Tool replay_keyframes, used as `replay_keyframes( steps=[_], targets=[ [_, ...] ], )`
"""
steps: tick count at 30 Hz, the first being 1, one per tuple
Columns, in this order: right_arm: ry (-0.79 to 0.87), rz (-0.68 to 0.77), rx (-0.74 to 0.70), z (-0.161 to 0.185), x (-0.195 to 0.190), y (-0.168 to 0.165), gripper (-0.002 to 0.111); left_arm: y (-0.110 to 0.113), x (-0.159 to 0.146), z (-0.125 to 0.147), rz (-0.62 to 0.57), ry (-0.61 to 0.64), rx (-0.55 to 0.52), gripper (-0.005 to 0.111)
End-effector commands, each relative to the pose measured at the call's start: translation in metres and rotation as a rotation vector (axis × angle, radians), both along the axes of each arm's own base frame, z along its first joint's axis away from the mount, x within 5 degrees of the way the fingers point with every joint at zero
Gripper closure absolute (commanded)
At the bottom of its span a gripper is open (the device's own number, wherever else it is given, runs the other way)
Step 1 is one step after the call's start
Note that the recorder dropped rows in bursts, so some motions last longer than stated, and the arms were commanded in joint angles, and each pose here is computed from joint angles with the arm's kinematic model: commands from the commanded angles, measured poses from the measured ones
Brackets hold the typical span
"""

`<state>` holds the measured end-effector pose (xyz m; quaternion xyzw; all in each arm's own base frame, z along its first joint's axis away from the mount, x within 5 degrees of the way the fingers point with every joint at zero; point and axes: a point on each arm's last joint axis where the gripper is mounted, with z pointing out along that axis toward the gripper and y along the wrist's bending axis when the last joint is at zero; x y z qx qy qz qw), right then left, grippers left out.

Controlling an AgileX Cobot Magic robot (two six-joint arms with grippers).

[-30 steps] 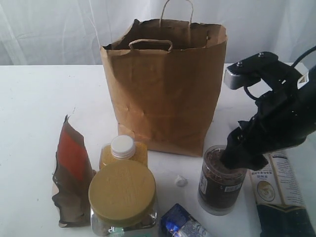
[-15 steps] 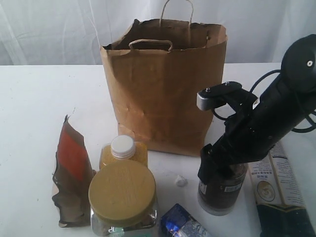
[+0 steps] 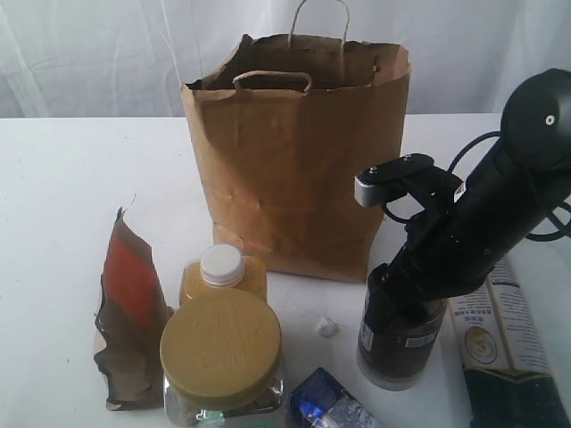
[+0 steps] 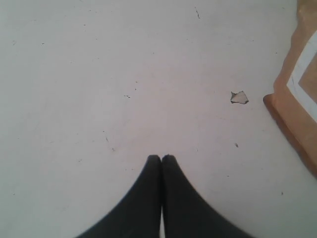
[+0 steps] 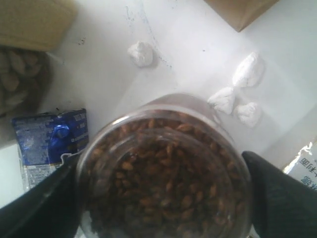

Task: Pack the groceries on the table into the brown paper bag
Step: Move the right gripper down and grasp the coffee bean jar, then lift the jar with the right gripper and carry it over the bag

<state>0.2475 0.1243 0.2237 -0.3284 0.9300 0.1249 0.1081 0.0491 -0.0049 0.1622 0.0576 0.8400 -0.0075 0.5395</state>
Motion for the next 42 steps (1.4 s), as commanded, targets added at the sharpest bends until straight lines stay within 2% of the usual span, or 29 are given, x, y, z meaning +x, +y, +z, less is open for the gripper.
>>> replay_keyframes(
  steps=[1,5,9,12,18,26,28,33,39,40,42],
  targets=[
    [0.004,0.018,-0.002,0.004,-0.003,0.0,0.042,-0.001,0.0,-0.002,-0.004,0.005,-0.009,0.107],
    [-0.019,0.024,0.01,0.016,-0.003,0.0,0.049,-0.001,0.0,-0.002,-0.004,0.005,-0.009,0.107],
    [-0.051,0.022,0.022,0.024,-0.005,-0.001,0.065,-0.001,0.0,-0.002,-0.004,0.005,-0.009,0.107],
    [-0.037,0.029,0.02,0.026,-0.008,-0.002,0.071,-0.001,0.0,-0.002,-0.004,0.005,-0.009,0.107],
    [-0.006,0.047,0.022,0.043,-0.017,-0.004,0.071,-0.001,0.0,-0.002,-0.004,0.005,-0.009,0.107],
    [-0.04,0.016,0.098,0.105,-0.026,-0.003,0.071,-0.001,0.0,-0.002,-0.004,0.005,-0.009,0.107],
    [-0.076,0.019,0.16,0.124,-0.028,0.0,0.071,-0.001,0.0,-0.002,-0.004,0.005,-0.009,0.107],
    [-0.121,0.037,0.421,0.172,-0.036,0.016,0.071,-0.001,0.0,-0.002,-0.004,0.005,-0.009,0.107],
    [-0.214,0.201,0.744,0.228,-0.049,0.032,0.071,-0.001,0.0,-0.002,-0.004,0.005,-0.009,0.107],
    [-0.248,0.234,0.783,0.236,-0.051,0.033,0.071,-0.001,0.0,-0.002,-0.004,0.005,-0.009,0.107],
    [-0.357,0.206,0.849,0.25,-0.046,0.034,0.072,-0.001,0.0,-0.002,-0.004,0.005,-0.009,0.107]
  ],
)
